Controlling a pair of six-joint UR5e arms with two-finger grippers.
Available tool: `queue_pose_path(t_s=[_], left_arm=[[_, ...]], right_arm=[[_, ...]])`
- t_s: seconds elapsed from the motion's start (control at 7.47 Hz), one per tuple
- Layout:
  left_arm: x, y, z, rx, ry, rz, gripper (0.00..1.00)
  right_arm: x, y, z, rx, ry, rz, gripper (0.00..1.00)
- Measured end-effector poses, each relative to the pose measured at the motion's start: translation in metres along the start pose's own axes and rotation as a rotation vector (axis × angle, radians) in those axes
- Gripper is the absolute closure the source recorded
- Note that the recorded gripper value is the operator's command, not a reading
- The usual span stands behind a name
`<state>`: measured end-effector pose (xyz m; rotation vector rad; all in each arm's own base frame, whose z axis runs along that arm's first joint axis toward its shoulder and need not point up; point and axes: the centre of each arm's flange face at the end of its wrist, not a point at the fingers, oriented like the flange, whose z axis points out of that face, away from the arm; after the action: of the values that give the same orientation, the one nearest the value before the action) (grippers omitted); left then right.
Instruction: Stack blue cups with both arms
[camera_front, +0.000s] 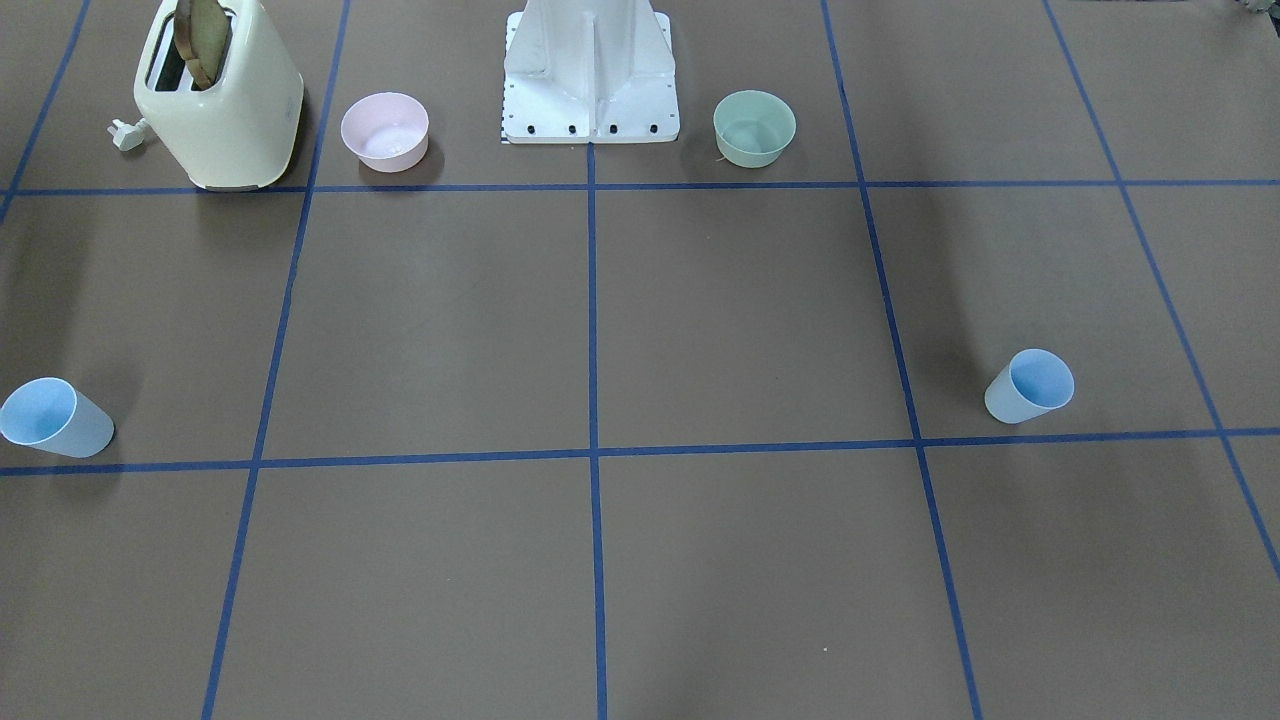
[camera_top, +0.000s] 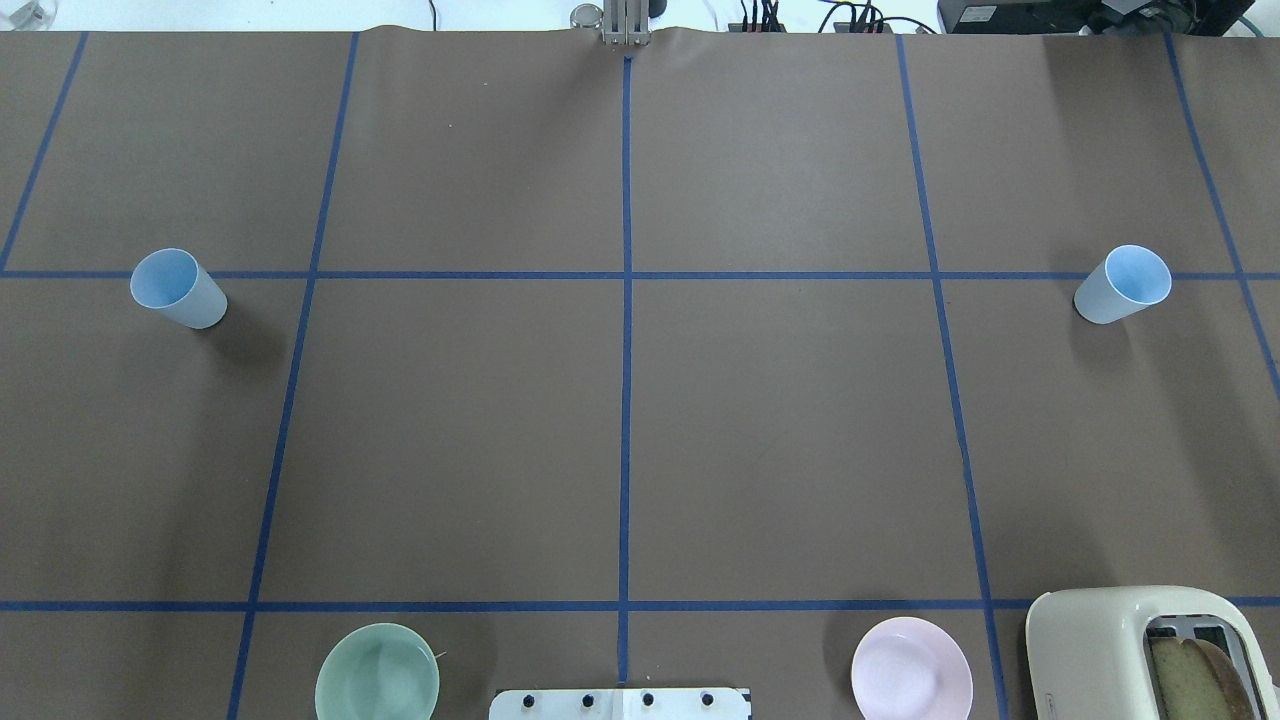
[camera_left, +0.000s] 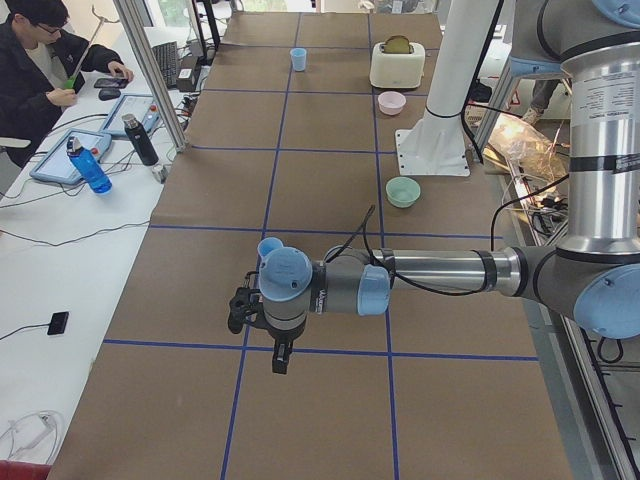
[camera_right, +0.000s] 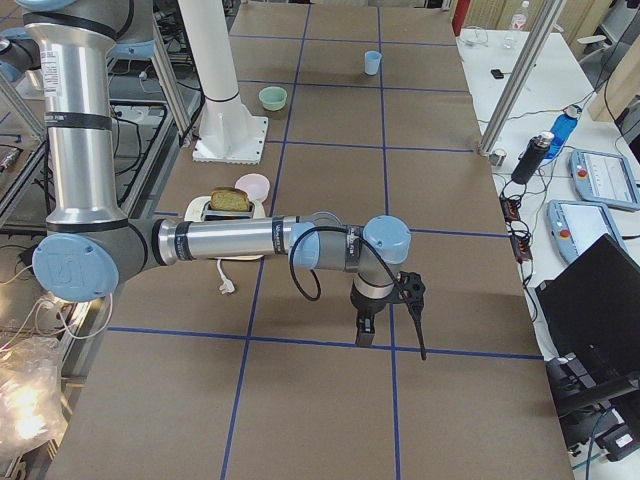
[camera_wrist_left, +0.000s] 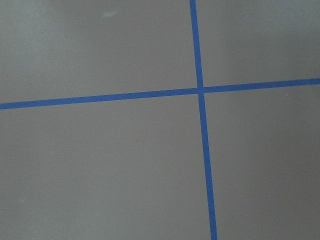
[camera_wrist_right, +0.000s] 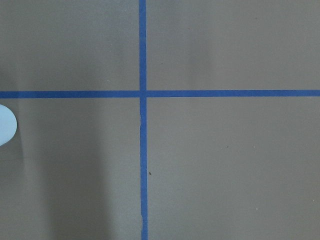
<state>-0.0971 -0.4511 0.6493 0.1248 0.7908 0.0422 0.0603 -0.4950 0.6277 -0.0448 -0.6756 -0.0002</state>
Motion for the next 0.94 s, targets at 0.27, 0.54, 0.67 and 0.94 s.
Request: queue_pose_path(t_s=[0.27,0.54,0.67,0.94], left_arm=[[0.001,-0.002,-0.001,0.01,-0.001,0.01,0.02],[0.003,-0.006,-0.004,0.019,-0.006,0.02,0.02],[0.005,-0.009,-0.006,0.026,-0.009,0.025,0.02],[0.01,-0.02,-0.012,0.047,-0.015,0.043,0.02]], right_arm=[[0.0,0.0,0.0,0.001,0.0,-0.001,0.0],[-0.001,-0.003,-0.001,0.018,0.001,-0.016,0.0],[-0.002,-0.007,-0.002,0.045,0.001,-0.038,0.0],[-0.012,-0.019,-0.015,0.157,0.004,-0.127,0.0]])
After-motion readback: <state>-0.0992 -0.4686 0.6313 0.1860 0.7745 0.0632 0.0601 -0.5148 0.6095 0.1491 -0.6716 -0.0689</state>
